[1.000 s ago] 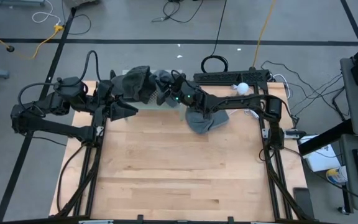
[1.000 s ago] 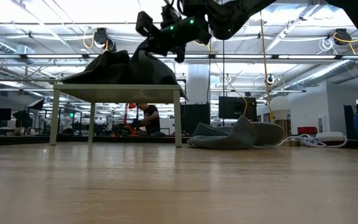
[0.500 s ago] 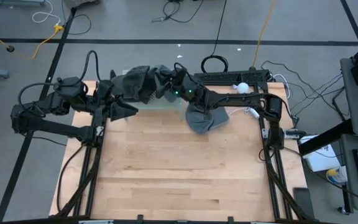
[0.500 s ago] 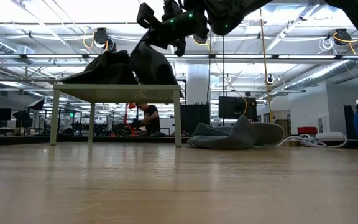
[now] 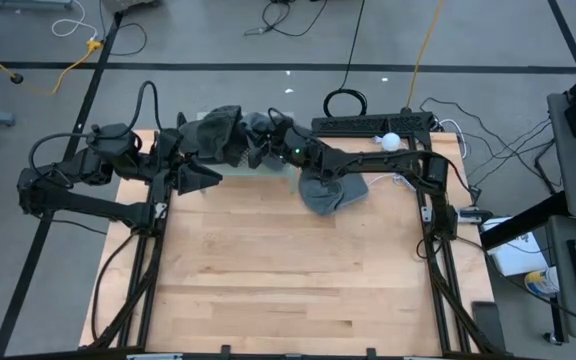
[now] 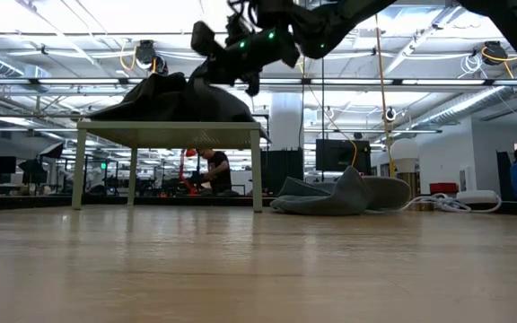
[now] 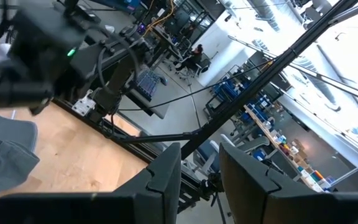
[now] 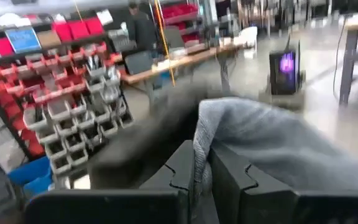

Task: Pick & Place hat
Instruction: Put the gray cap on the shelf

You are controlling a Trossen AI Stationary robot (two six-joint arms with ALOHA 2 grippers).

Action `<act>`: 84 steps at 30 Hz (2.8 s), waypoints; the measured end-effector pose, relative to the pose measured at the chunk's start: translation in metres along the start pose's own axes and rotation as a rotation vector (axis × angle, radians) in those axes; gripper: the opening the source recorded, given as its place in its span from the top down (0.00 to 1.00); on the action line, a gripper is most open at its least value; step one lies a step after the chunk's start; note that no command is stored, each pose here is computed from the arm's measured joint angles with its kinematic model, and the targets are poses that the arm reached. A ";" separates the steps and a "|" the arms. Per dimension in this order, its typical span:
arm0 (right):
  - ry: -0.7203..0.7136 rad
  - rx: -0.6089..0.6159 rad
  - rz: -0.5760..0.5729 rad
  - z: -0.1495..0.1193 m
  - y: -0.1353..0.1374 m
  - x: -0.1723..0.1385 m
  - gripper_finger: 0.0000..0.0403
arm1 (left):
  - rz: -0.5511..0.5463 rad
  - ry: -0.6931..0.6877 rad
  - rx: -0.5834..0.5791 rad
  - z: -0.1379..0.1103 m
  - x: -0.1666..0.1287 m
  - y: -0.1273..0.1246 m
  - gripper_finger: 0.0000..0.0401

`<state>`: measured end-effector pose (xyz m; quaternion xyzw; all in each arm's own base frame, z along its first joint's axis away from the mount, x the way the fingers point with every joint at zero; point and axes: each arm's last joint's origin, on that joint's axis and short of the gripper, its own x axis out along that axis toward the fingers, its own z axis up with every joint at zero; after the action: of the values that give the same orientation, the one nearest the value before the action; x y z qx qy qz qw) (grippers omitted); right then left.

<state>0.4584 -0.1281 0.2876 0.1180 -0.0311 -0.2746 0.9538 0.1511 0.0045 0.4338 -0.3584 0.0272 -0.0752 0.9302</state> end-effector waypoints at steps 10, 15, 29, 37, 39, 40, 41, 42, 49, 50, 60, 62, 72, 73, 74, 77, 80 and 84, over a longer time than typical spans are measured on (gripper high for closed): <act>0.025 -0.023 0.028 -0.021 0.007 0.013 0.90 | -0.007 0.006 -0.004 0.000 0.000 0.000 0.72; 0.016 -0.054 0.043 -0.018 0.013 0.012 0.79 | -0.026 0.023 -0.006 -0.001 0.000 -0.001 0.72; -0.012 -0.136 0.034 -0.010 0.031 0.001 0.55 | -0.031 0.027 -0.010 -0.001 0.000 -0.001 0.72; 0.057 -0.050 0.022 0.022 0.032 -0.020 0.54 | -0.047 0.042 -0.010 -0.001 0.000 -0.001 0.72; 0.101 -0.033 0.006 0.033 0.029 -0.028 0.54 | -0.048 0.043 -0.009 -0.001 0.000 -0.001 0.72; 0.123 -0.021 -0.005 0.039 0.026 -0.033 0.54 | -0.048 0.043 -0.009 -0.001 0.000 -0.001 0.72; 0.158 -0.014 -0.022 0.046 0.022 -0.038 0.54 | -0.047 0.043 -0.008 -0.001 0.000 -0.001 0.72; 0.197 -0.009 -0.043 0.052 0.017 -0.044 0.53 | -0.047 0.043 -0.004 -0.001 0.000 -0.001 0.72; 0.393 0.040 -0.061 0.097 -0.039 -0.079 0.52 | -0.043 0.038 0.008 -0.001 0.000 -0.001 0.72; 0.423 0.051 -0.056 0.101 -0.050 -0.081 0.52 | -0.043 0.038 0.008 -0.001 0.000 -0.001 0.72; 0.574 0.236 0.106 0.121 -0.155 -0.089 0.52 | -0.041 0.037 0.008 -0.001 0.000 -0.001 0.72; 0.583 0.275 0.127 0.120 -0.174 -0.088 0.52 | -0.042 0.037 0.008 -0.001 0.000 -0.001 0.72; 0.673 0.471 0.285 0.088 -0.248 -0.072 0.52 | -0.041 0.036 0.022 -0.001 0.000 -0.001 0.72; 0.676 0.483 0.296 0.084 -0.253 -0.070 0.52 | -0.041 0.036 0.023 -0.001 0.000 -0.001 0.72; 0.683 0.494 0.303 0.080 -0.257 -0.069 0.52 | -0.041 0.036 0.025 -0.001 0.000 -0.001 0.72; 0.685 0.493 0.306 0.067 -0.268 -0.060 0.52 | -0.041 0.035 0.032 -0.001 0.000 -0.001 0.72; 0.698 0.504 0.301 0.054 -0.274 -0.052 0.52 | -0.039 0.035 0.032 -0.001 0.000 -0.001 0.72; 0.719 0.511 0.315 0.035 -0.276 -0.040 0.52 | -0.040 0.034 0.031 -0.001 0.000 -0.001 0.72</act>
<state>0.2774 -0.3408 0.2547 0.4306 0.2172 -0.0519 0.8745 0.1508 0.0030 0.4339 -0.3432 0.0350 -0.1001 0.9332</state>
